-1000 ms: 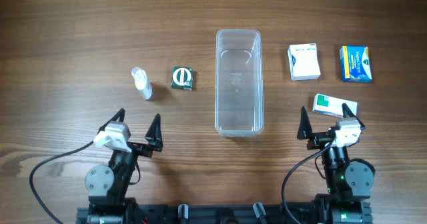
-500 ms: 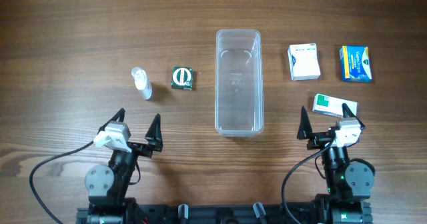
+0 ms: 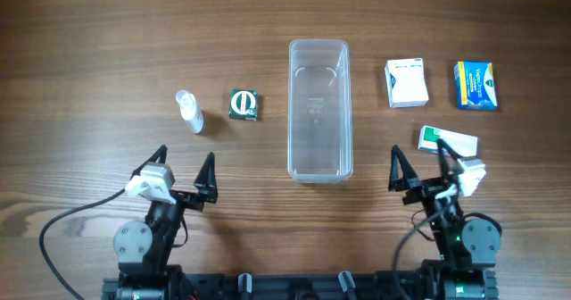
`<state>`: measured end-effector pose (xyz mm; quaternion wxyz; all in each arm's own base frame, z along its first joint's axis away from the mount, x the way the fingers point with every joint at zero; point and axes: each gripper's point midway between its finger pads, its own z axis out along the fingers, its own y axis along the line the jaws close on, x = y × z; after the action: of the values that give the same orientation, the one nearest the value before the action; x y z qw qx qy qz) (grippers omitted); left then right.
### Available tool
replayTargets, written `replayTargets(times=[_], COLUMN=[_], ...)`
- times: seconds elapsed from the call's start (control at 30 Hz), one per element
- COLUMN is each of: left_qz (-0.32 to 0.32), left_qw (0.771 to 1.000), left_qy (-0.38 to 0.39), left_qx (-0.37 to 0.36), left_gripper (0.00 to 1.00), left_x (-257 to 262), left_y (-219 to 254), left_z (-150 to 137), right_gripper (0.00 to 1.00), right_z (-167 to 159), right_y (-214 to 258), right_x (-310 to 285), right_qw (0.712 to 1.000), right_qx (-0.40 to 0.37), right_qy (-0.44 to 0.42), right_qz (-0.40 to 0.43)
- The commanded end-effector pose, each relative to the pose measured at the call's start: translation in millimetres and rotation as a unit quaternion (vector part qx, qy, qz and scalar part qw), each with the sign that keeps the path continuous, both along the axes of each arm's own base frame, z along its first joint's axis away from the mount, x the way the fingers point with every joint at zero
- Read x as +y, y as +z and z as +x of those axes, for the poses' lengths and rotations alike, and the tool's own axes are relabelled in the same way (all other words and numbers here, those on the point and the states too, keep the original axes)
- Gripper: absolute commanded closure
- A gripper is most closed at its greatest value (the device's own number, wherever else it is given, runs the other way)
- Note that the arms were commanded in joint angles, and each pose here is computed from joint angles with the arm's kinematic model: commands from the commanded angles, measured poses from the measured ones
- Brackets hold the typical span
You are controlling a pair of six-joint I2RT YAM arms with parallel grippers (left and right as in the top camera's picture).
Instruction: Pack container
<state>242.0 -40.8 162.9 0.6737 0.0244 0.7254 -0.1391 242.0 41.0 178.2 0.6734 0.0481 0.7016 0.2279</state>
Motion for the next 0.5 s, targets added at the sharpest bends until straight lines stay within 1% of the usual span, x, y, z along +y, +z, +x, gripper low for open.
replayTargets(times=[0.0,0.03,0.07,0.1,0.13,0.2,0.27,0.3,0.33,0.4,0.47], left_qz=[0.007,0.007,0.007,0.007,0.007,0.007,0.007,0.007,0.007,0.007,0.007], left_qw=[1.000,1.000,1.000,1.000,1.000,1.000,1.000,1.000,1.000,1.000,1.000], left_qy=[0.001,0.001,0.001,0.001,0.001,0.001,0.001,0.001,0.001,0.001,0.001], left_qx=[0.003,0.003,0.003,0.003,0.003,0.003,0.003,0.003,0.003,0.003,0.003], left_gripper=[0.00,0.00,0.00,0.00,0.00,0.00,0.00,0.00,0.00,0.00,0.00], left_x=[1,1,1,1,1,1,1,1,1,1,1], left_y=[-3,-3,-3,-3,-3,-3,-3,-3,-3,-3,-3], left_z=[0,0,0,0,0,0,0,0,0,0,0], right_gripper=[0.00,0.00,0.00,0.00,0.00,0.00,0.00,0.00,0.00,0.00,0.00], right_z=[-12,-23,-39,-43,-47,-53,-49,-44,-32,-1,40], right_y=[15,31,50,58,72,114,143,151,158,151,144], right_x=[31,47,63,66,65,57,47,45,44,38,20], right_qw=[0.960,0.962,0.961,0.960,0.960,0.967,0.975,0.979,0.985,0.993,0.993], right_qx=[0.062,0.032,-0.021,-0.039,-0.064,-0.129,-0.142,-0.133,-0.097,-0.001,0.091], right_qy=[0.102,0.160,0.222,0.234,0.234,0.201,0.159,0.148,0.139,0.121,0.067], right_qz=[0.252,0.221,0.162,0.150,0.137,0.092,0.059,0.041,0.018,-0.002,-0.030])
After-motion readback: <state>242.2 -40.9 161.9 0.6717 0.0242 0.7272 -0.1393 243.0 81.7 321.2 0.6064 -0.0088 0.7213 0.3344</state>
